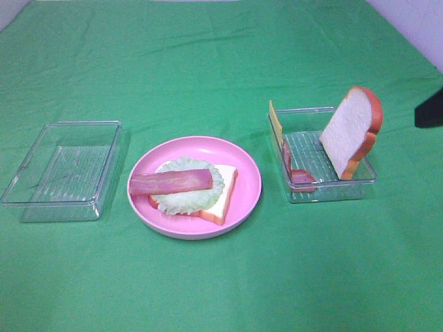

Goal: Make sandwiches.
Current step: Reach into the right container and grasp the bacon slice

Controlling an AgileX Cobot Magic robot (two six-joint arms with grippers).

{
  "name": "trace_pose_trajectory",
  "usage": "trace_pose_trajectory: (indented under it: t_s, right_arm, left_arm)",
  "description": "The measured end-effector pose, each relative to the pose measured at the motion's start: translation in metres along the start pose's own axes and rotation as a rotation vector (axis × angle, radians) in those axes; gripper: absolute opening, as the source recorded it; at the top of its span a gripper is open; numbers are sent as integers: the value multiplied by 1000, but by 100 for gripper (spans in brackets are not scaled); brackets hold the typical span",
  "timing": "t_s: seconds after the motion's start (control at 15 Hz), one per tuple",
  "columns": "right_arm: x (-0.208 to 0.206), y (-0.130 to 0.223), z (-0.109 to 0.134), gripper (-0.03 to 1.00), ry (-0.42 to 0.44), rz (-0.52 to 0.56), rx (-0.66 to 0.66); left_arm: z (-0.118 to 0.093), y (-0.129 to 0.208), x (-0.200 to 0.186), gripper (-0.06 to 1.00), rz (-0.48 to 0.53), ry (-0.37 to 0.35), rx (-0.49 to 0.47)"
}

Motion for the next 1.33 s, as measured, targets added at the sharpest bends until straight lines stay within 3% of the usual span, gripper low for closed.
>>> trace_pose_trajectory:
  t_s: [0.27,0.4,0.53,0.6,0.87,1.33]
  right_arm:
    - [36,-48,4,76,-172,155,-27]
    - [51,-60,7,76,-208,217,-47]
    - [76,-72,21,76,-201,292,-130]
    - [102,-81,39,76,-160,368,-181]
    - [144,-85,64,74,-123,518,-178]
    - [207,-72,56,66,-89,660,-106]
  left_arm:
    - [0,0,0,82,0,0,0]
    - [0,0,0,82,-1,0,0]
    - [0,0,0,82,-1,1,0]
    - [0,0,0,82,-1,2,-1]
    - [0,0,0,82,0,3,-1]
    - [0,0,0,82,0,3,-1]
Point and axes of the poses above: a point on each arm's last joint axis where the gripper is mounted, x pointing out along that axis toward the gripper, z along the wrist's bending axis when the last joint is at zero, y = z × x, the point moved 5 cm from there along x, pointing out along that axis toward the gripper, and after that the axes turned 10 degrees about -x, right-handed, at the moved point
